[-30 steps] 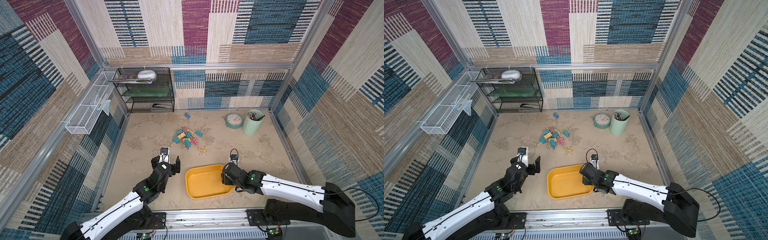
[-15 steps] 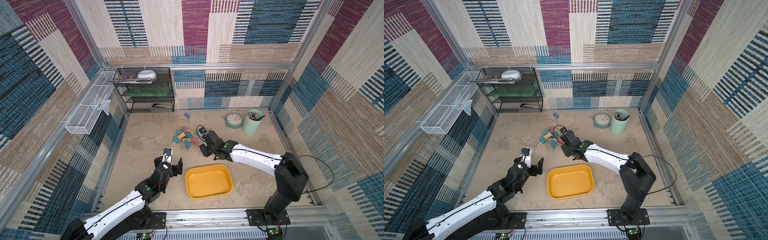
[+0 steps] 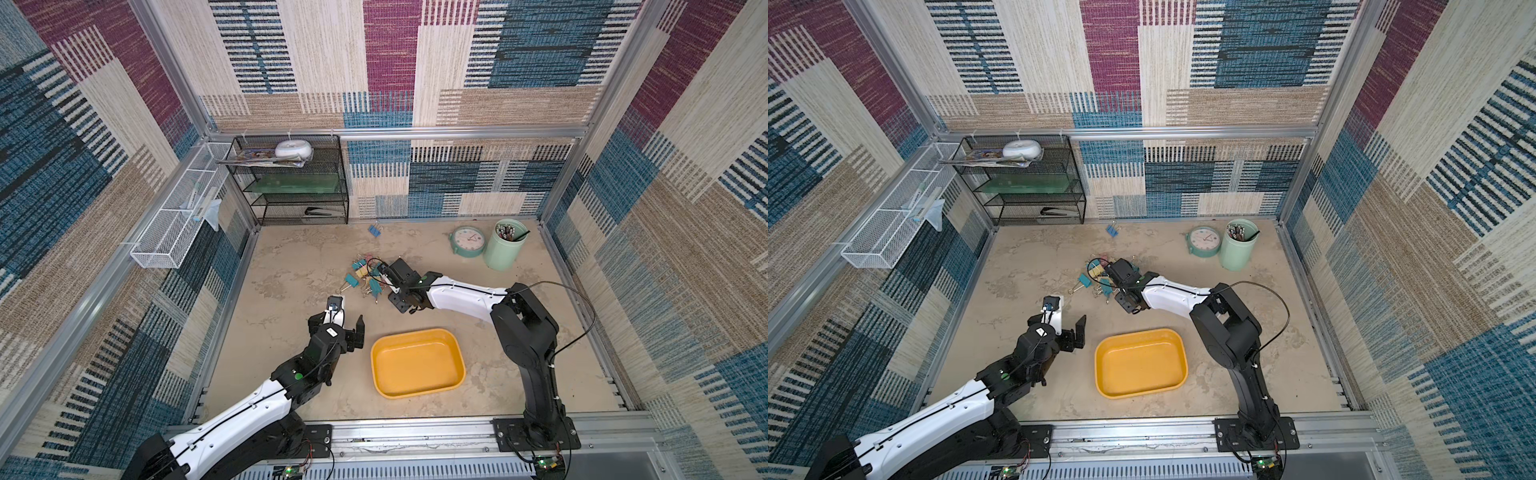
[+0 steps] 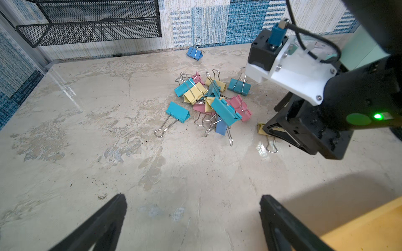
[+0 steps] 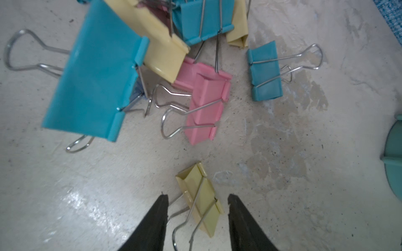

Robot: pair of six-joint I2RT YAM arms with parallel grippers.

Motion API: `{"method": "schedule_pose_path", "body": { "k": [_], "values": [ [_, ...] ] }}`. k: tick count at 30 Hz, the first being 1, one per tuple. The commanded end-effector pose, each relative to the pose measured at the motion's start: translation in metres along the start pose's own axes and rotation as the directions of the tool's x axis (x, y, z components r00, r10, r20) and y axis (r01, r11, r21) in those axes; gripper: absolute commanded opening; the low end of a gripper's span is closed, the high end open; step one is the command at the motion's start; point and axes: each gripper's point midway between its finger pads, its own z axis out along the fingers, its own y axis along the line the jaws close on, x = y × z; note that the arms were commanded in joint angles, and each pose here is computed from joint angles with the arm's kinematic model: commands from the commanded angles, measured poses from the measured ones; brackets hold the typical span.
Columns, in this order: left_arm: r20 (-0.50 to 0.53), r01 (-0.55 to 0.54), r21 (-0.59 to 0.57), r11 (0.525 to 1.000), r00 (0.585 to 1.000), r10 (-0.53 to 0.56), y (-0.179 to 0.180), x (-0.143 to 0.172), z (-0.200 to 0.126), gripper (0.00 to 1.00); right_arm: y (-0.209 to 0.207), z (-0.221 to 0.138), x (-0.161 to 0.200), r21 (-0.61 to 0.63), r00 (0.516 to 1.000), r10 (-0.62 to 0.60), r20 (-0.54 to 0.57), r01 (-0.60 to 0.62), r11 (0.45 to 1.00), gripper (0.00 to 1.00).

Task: Put the binder clips in the storage box
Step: Pick up the binder clip at the center of the board, then place the binder clip in the storage box.

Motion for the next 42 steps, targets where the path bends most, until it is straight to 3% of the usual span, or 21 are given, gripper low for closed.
{"method": "schedule_pose_path", "body": {
  "k": [1,7,13,18,21,23,26,28,31,33,34,39,42],
  "values": [
    [0.027,0.017,0.012,1.0,0.999,-0.017,-0.003,-0.009,0.001,0.99,-0.002,-0.007,0.003,0.004,1.0,-0.006,0.0,0.006,1.0,0.48],
    [0.029,0.018,0.014,1.0,0.999,-0.018,-0.004,-0.008,0.001,0.99,0.0,-0.003,0.011,0.001,1.0,-0.018,-0.012,0.018,1.0,0.33],
    [0.033,0.013,0.005,1.0,0.999,-0.013,-0.002,-0.009,0.001,0.99,-0.008,-0.008,-0.005,0.036,0.999,0.016,0.039,-0.018,0.999,0.04],
    [0.036,0.007,0.032,0.999,0.999,-0.008,-0.006,-0.009,0.0,0.99,-0.031,-0.056,-0.029,0.071,0.979,0.113,0.172,-0.127,0.989,0.0],
    [0.052,-0.001,0.087,0.996,0.999,-0.004,-0.014,-0.012,-0.003,0.99,-0.034,-0.108,-0.037,-0.044,0.922,0.25,0.295,-0.248,0.968,0.0],
    [0.069,-0.009,0.135,0.991,0.998,0.0,-0.021,-0.013,-0.005,0.99,-0.031,-0.149,-0.038,-0.189,0.849,0.375,0.372,-0.326,0.926,0.0],
    [0.099,-0.007,0.177,0.984,0.995,-0.011,-0.026,-0.017,-0.01,0.99,-0.011,-0.199,-0.02,-0.472,0.717,0.572,0.398,-0.374,0.798,0.0],
    [0.114,0.003,0.183,0.983,0.993,-0.024,-0.026,-0.017,-0.013,0.99,0.007,-0.221,-0.001,-0.653,0.631,0.694,0.348,-0.368,0.662,0.0],
    [0.131,0.02,0.172,0.985,0.99,-0.043,-0.021,-0.019,-0.015,0.99,0.033,-0.224,0.033,-0.802,0.547,0.815,0.189,-0.393,0.45,0.0],
    [0.135,0.031,0.159,0.987,0.989,-0.053,-0.018,-0.018,-0.016,0.99,0.051,-0.216,0.052,-0.829,0.54,0.835,0.106,-0.415,0.374,0.0],
    [0.137,0.036,0.148,0.988,0.989,-0.057,-0.016,-0.019,-0.016,0.99,0.06,-0.208,0.061,-0.821,0.547,0.834,0.075,-0.441,0.363,0.0],
    [0.13,0.037,0.11,0.993,0.99,-0.051,-0.009,-0.016,-0.014,0.99,0.1,-0.175,0.084,-0.774,0.608,0.793,-0.039,-0.52,0.361,0.0],
    [0.128,0.038,0.104,0.994,0.99,-0.052,-0.008,-0.016,-0.013,0.99,0.12,-0.158,0.083,-0.748,0.65,0.757,-0.066,-0.534,0.394,0.0]
  ]
}}
